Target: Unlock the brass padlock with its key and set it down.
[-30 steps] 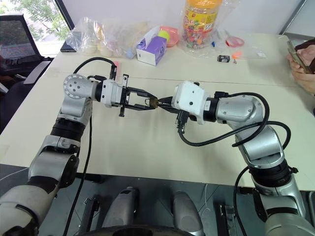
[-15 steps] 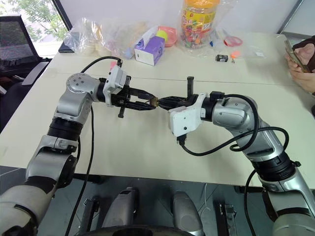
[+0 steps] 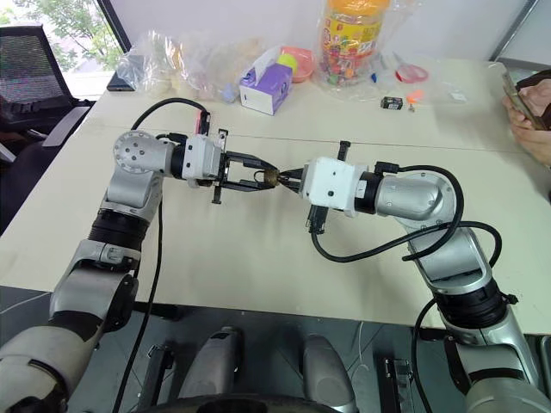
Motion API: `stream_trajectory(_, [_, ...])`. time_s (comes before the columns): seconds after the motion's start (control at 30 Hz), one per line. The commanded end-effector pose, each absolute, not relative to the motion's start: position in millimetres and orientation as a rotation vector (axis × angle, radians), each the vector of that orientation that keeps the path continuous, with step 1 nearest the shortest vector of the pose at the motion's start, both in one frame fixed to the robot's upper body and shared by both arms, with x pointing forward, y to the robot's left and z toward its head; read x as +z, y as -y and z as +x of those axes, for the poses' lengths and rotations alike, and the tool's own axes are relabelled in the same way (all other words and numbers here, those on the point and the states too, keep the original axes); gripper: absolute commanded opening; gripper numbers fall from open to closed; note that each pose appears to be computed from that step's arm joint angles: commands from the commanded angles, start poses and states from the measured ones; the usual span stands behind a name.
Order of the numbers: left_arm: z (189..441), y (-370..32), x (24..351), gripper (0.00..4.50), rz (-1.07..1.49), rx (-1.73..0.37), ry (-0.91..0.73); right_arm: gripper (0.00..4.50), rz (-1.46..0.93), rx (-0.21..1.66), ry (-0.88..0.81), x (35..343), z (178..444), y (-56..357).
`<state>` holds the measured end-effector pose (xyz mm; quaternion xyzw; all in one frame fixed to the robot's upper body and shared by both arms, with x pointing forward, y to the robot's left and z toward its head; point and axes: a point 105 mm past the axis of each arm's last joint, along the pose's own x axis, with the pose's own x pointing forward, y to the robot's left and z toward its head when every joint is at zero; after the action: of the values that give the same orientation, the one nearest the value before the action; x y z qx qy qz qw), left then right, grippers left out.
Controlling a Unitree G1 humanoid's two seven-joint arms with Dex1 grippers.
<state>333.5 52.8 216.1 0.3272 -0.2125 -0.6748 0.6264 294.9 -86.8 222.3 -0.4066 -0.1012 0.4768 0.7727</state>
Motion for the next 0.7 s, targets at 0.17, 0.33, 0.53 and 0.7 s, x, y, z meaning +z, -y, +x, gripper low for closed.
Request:
stream_trajectory(0.17, [321.1, -33.0, 244.3, 0.77, 0.559, -1.655, 0.493, 0.03, -1.302, 1.021, 0.419, 208.4, 297.7, 84.5])
stream_trajectory(0.33, [323.0, -30.9, 255.5, 0.77, 0.548, -1.62, 0.566, 0.03, -1.055, 1.017, 0.35, 211.9, 300.4, 83.4])
stream_trajectory(0.53, [317.9, -26.7, 251.5, 0.77, 0.725, -1.591, 0.722, 0.03, -0.772, 1.065, 0.087, 204.1, 296.1, 86.5])
stream_trajectory(0.7, [321.6, -28.8, 248.4, 0.77, 0.671, -1.603, 0.667, 0.03, -0.91, 1.065, 0.151, 208.2, 294.0, 84.5])
